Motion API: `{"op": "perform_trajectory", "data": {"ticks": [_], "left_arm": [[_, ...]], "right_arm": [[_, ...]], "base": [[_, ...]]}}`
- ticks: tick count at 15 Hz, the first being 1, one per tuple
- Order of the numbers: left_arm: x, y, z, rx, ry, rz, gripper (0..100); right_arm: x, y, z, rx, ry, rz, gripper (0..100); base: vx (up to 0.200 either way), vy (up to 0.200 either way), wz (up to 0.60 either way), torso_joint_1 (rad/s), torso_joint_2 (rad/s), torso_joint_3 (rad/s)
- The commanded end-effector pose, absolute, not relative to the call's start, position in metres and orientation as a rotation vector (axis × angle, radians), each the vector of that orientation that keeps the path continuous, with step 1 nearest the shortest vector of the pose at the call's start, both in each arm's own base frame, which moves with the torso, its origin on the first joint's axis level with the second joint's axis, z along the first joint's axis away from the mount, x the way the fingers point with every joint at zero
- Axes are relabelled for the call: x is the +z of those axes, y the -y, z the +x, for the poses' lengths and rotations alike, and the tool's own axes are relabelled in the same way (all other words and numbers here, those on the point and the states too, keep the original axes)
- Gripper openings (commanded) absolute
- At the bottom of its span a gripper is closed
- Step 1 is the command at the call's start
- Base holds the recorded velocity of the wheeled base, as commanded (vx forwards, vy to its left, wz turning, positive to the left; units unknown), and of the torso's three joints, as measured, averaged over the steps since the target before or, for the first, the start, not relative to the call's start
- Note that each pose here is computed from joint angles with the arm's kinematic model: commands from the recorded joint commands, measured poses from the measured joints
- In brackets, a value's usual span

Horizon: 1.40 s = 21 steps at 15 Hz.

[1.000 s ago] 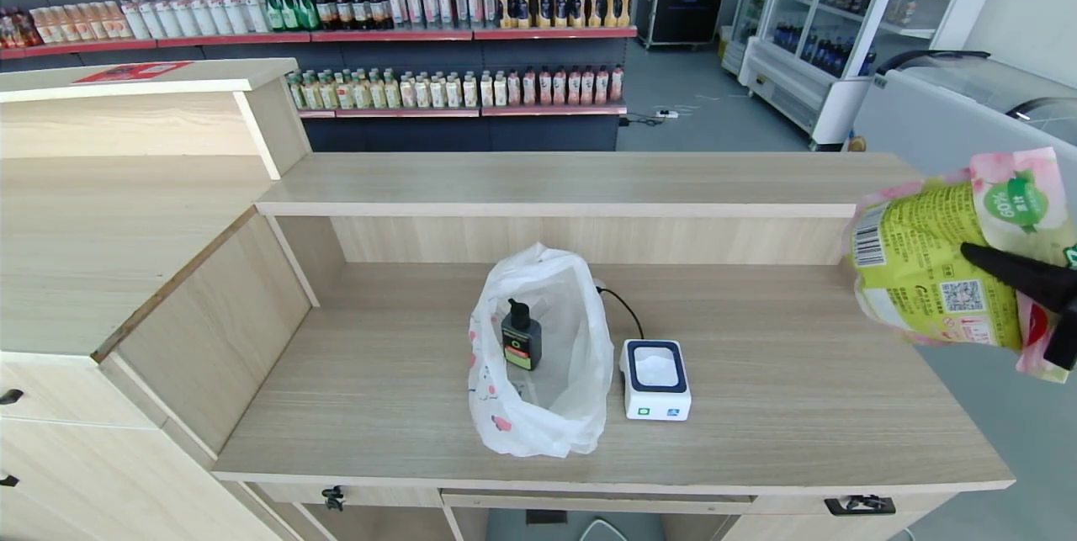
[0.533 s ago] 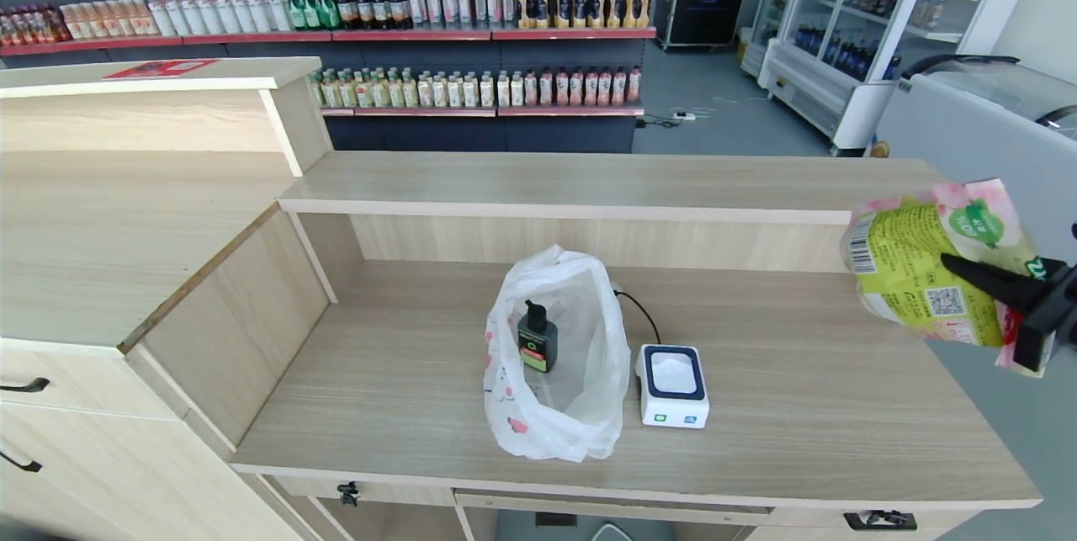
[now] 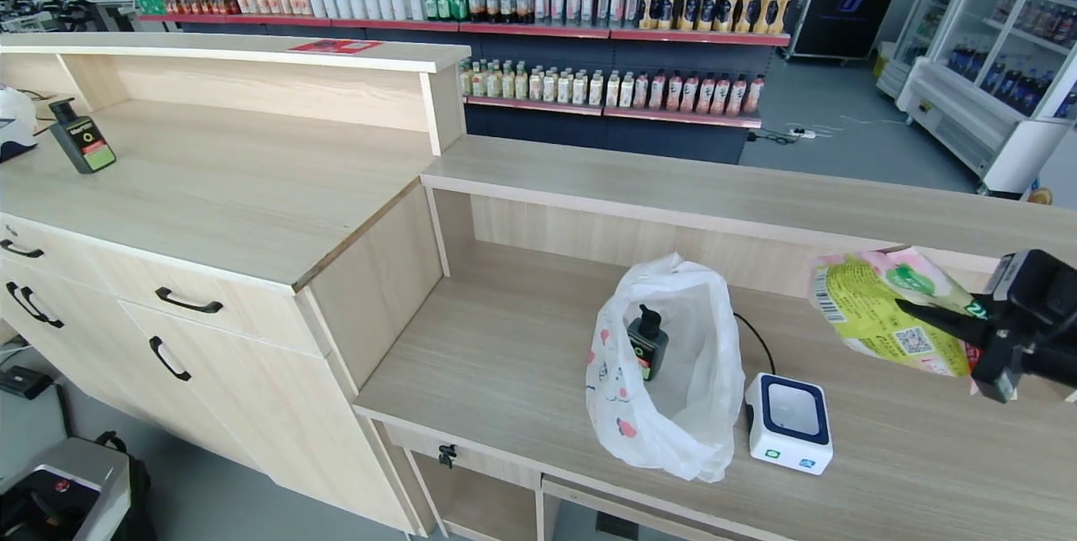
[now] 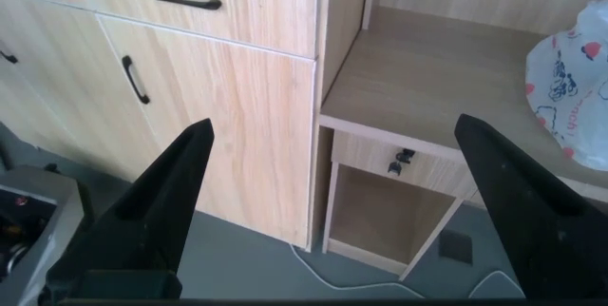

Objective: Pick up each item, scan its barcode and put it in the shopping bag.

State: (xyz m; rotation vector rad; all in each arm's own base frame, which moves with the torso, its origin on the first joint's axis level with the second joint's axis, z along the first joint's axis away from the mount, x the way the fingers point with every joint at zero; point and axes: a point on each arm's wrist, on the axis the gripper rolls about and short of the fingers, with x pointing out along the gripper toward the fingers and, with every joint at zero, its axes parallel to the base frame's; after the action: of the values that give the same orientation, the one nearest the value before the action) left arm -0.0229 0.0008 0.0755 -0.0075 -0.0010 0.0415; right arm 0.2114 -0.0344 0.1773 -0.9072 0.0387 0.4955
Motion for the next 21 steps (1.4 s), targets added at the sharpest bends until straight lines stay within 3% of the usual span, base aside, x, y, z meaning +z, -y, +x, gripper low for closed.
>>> {"op": "perform_trajectory", "data": {"ticks": [1,6,21], "left_arm": [[0.075,-0.001,-0.023,0.040,0.000,-0.008,100],[0.075,-0.001,-0.023,0.041,0.000,-0.008,100],[0.075,-0.001,-0.023,0.041,0.000,-0.008,100]], "right_arm": [[0.153,0.049,0.236,0.558,-0.054,-0.909,0],[0.125,0.075,0.272,0.653,0.012,-1.066,0],[0.069,0.104,0.296,0.793,0.063,-1.448,0]], "base": [[0.000,0.000,0.00,0.000,0.00,0.000],[0.000,0.000,0.00,0.000,0.00,0.000],[0.000,0.000,0.00,0.000,0.00,0.000]]}}
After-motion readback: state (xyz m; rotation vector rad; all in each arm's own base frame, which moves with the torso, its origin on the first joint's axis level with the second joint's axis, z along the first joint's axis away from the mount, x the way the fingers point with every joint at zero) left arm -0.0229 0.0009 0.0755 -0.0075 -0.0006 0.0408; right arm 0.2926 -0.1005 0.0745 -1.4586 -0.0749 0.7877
